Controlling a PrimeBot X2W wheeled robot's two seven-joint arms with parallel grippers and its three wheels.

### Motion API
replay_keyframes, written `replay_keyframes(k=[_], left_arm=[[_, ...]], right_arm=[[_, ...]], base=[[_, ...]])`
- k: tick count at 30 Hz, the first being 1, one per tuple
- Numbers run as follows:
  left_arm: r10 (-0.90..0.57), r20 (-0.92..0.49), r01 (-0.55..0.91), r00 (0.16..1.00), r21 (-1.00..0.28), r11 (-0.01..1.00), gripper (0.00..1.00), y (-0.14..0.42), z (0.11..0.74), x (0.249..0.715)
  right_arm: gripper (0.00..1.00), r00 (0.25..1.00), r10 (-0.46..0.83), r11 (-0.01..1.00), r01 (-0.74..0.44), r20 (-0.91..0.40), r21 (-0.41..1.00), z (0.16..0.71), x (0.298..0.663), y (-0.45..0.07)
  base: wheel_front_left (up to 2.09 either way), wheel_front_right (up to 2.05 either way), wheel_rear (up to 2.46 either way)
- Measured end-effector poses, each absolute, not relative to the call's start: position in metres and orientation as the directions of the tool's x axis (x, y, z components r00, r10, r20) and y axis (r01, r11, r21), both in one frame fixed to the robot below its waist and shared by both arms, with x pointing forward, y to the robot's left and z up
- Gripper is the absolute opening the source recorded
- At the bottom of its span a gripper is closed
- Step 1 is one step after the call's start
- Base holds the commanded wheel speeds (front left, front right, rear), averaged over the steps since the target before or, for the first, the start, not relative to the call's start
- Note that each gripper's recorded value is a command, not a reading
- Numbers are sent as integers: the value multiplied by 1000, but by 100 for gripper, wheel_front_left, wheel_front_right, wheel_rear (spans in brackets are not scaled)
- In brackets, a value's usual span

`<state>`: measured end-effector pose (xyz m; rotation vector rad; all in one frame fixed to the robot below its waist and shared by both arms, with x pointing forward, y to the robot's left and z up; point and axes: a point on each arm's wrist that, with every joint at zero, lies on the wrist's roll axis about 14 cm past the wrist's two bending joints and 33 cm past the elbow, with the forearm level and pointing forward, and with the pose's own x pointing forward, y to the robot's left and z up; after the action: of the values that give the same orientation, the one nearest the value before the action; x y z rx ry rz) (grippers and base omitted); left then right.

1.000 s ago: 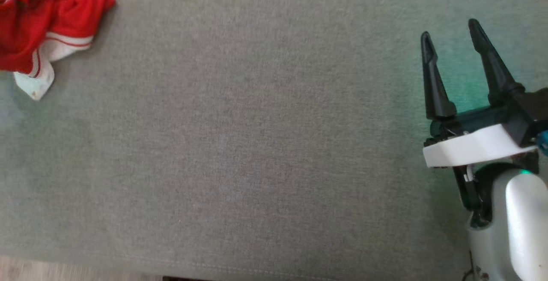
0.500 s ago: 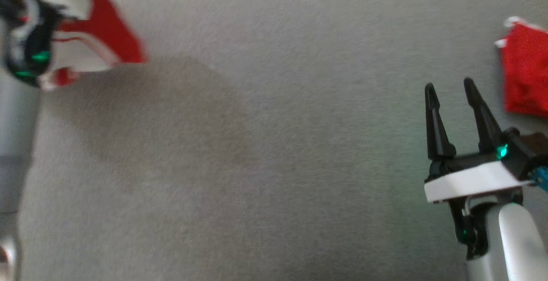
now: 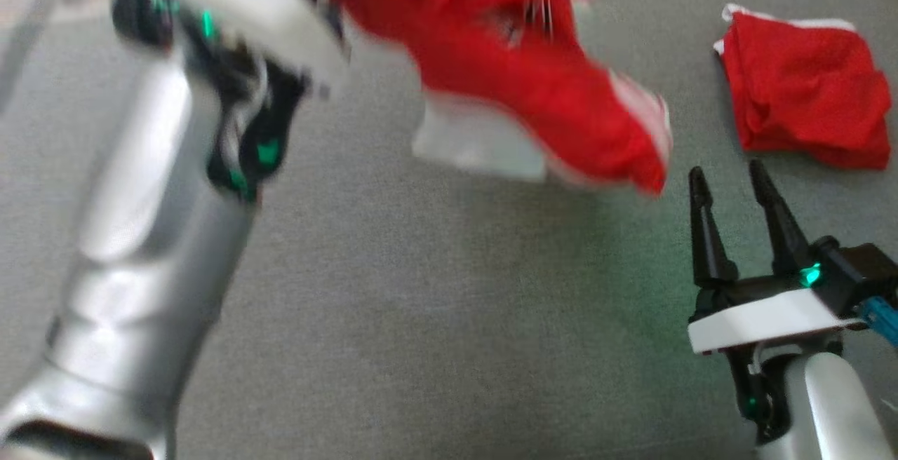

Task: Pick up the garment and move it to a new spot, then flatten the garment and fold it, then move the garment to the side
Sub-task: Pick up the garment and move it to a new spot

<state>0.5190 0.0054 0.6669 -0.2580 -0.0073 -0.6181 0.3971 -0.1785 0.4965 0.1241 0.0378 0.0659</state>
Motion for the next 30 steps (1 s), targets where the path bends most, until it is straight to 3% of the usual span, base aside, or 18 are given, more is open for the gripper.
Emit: replay_keyframes(k=[7, 12, 13, 14, 15, 16, 30], left_arm=[[-391, -245, 276, 887, -397, 875, 0, 50, 490, 527], [-250, -318, 115, 915, -388, 914, 0, 88, 434, 536], [-233, -320, 99, 918, -385, 917, 16, 92, 428, 538], [-226, -323, 92, 919, -380, 920, 44, 94, 422, 538], [-217, -327, 84, 920, -375, 923, 91, 96, 417, 537], [-210, -329, 77, 920, -374, 924, 100, 98, 413, 537], [-228, -116, 185, 967, -301, 935, 100, 100, 469, 521]], right_arm=[[100, 995, 61, 990, -50, -83, 131, 475, 410, -181], [100, 993, 54, 991, -41, -100, 124, 464, 422, -184], [100, 993, 52, 992, -38, -106, 124, 462, 423, -185], [100, 992, 50, 992, -36, -115, 123, 458, 424, -186], [100, 991, 50, 992, -35, -123, 122, 455, 425, -186], [100, 990, 51, 992, -36, -129, 120, 453, 426, -185], [100, 994, 86, 992, -79, -64, 102, 476, 433, -173]], base=[[0, 0, 0], [0, 0, 0], [0, 0, 0], [0, 0, 0], [0, 0, 0], [0, 0, 0], [0, 0, 0]])
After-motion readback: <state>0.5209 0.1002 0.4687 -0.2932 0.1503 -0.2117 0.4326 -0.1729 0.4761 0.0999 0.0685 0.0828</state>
